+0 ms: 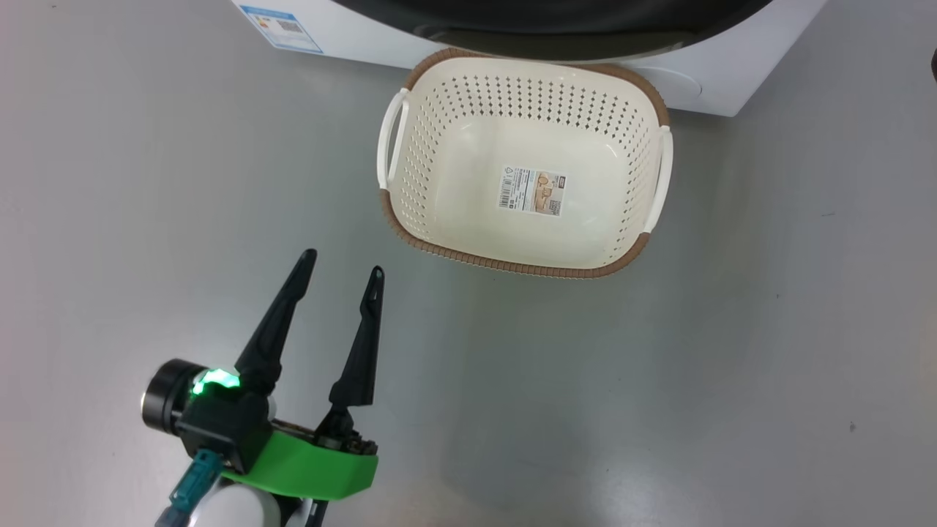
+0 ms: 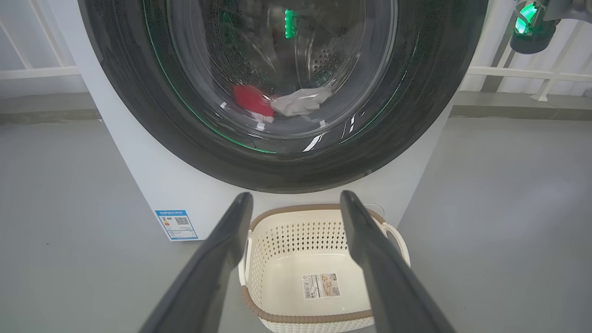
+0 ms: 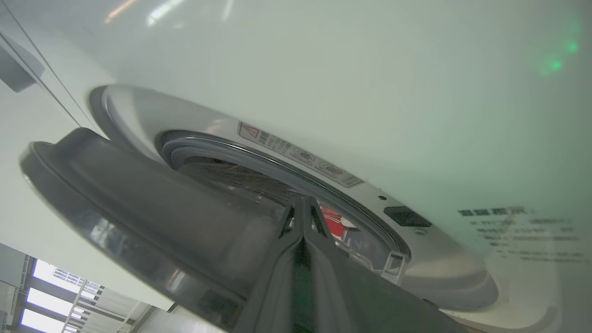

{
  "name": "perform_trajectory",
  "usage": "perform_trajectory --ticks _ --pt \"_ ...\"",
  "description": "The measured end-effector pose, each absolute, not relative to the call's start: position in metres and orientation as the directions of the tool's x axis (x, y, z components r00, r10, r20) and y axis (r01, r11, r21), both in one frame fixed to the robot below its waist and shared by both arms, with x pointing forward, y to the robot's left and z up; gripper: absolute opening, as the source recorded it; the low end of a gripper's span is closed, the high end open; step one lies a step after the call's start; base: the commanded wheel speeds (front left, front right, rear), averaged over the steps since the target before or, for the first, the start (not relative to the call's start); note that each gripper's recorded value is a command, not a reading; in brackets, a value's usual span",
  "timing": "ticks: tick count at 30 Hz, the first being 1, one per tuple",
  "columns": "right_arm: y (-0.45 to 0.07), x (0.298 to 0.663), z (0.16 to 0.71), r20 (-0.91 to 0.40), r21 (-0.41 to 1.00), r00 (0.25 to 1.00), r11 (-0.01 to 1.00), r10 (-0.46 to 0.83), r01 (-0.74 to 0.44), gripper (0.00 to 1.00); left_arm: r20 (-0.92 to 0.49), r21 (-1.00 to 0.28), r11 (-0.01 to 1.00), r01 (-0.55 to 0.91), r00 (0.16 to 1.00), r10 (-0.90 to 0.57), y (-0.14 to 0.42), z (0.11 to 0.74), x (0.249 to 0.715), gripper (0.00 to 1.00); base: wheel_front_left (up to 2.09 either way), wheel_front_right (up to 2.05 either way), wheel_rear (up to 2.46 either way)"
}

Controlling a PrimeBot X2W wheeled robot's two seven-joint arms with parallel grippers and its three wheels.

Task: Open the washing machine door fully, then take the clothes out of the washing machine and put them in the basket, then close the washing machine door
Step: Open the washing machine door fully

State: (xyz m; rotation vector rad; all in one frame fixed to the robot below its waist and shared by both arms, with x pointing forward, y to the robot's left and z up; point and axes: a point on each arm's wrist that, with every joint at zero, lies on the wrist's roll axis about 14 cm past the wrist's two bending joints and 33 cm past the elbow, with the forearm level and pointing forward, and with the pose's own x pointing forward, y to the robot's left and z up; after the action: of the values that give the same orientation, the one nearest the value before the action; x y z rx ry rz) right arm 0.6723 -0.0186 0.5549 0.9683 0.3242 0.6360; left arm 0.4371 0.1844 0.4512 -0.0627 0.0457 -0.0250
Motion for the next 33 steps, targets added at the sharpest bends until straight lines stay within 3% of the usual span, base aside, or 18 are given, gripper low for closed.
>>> perform_trajectory --ticks 11,22,33 --pt "-0.006 0.642 0.559 -0.035 0.848 0.671 0.378 0.740 -0.373 0.00 -0.009 -0.065 0.997 0.031 0.999 -0.032 0.182 0.466 0.435 1.00 0.00 0.00 0.00" --pt "0.023 0.584 0.558 -0.081 0.853 0.528 0.333 0.845 -0.402 0.00 0.017 -0.070 0.997 0.033 0.999 -0.032 0.180 0.480 0.418 1.00 0.00 0.00 0.00" --pt "0.035 0.547 0.564 -0.091 0.845 0.460 0.313 0.883 -0.434 0.00 0.034 -0.074 0.997 0.028 0.999 -0.025 0.180 0.489 0.403 1.00 0.00 0.00 0.00"
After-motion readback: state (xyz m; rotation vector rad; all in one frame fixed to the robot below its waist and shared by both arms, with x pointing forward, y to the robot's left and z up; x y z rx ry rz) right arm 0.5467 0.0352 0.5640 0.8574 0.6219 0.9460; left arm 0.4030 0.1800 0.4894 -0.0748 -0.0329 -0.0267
